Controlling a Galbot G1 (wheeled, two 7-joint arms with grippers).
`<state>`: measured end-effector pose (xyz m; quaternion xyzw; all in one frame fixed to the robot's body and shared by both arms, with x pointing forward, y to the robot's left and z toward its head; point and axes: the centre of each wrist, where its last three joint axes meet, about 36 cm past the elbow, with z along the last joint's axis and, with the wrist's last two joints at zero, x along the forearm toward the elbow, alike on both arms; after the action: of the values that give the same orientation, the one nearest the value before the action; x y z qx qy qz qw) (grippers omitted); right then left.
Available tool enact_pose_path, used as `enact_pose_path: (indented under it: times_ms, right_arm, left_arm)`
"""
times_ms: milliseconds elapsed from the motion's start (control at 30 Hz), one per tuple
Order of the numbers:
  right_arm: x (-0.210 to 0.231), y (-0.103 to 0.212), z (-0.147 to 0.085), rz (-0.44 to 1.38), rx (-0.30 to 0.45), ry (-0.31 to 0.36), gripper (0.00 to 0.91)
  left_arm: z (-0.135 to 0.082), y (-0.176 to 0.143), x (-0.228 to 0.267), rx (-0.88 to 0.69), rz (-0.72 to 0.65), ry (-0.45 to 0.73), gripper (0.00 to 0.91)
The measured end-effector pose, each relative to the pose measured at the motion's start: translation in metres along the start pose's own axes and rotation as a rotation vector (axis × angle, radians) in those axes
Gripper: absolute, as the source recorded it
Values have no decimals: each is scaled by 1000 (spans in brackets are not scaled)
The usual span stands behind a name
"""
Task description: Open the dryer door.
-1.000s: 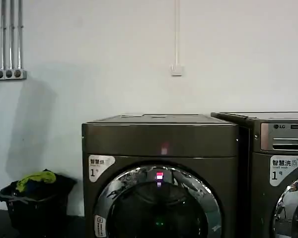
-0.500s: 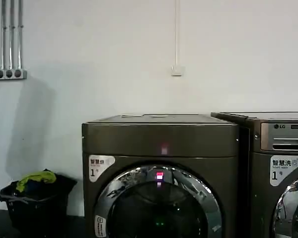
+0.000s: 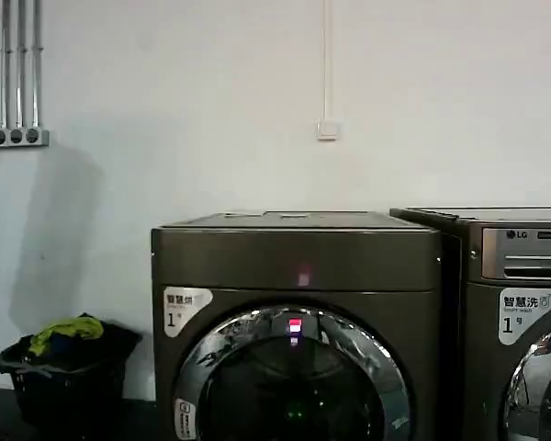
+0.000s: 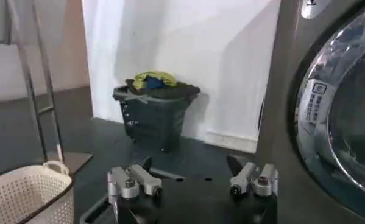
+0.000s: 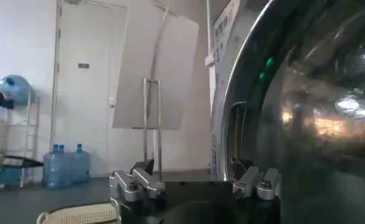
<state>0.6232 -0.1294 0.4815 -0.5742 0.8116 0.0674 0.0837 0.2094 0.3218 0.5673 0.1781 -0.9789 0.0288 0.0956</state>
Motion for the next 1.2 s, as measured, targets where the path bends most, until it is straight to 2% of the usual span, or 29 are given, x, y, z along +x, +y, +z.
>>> enact_pose_path:
  times_ms: [1200]
  right_arm:
    - [-56, -22, 22, 11, -39, 16, 907]
  left_arm:
    - [1, 2, 2, -6, -11, 9, 907]
